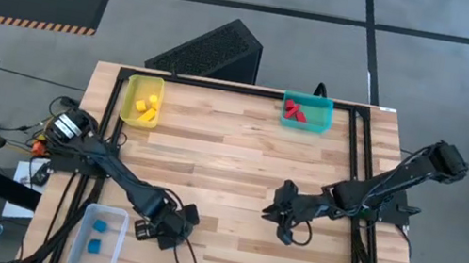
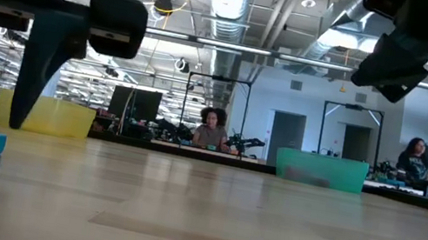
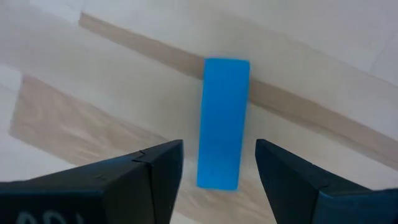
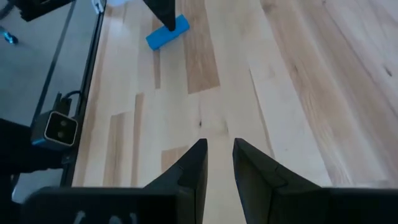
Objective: Sort & place blocks by color
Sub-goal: Put the blue block into the transparent bin
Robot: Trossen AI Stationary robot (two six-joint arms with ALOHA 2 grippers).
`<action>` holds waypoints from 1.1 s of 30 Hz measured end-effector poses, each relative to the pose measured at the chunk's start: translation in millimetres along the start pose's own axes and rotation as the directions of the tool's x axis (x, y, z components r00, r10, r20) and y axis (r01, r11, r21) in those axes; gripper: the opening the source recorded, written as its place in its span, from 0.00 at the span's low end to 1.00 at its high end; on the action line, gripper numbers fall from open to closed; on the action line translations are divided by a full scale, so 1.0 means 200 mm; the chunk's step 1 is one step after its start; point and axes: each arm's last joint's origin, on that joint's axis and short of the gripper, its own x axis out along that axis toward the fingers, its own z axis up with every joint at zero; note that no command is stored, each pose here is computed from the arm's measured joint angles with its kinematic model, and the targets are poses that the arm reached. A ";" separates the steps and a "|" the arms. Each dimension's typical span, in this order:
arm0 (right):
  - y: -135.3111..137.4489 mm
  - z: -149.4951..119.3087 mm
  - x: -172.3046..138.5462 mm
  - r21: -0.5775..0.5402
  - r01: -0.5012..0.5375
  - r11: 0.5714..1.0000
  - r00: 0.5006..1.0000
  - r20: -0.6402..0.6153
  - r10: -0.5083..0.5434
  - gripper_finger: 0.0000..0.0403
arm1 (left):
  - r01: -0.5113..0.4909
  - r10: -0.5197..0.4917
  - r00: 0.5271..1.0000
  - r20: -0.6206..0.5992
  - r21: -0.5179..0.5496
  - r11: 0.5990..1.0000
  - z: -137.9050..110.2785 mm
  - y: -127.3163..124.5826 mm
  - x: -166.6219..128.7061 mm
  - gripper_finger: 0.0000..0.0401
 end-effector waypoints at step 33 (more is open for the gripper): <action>-0.12 0.15 0.01 0.158 0.082 0.984 0.972 0.207 -0.115 0.24 | -0.125 0.059 0.986 -0.159 -0.448 0.885 -0.20 0.06 -0.24 0.21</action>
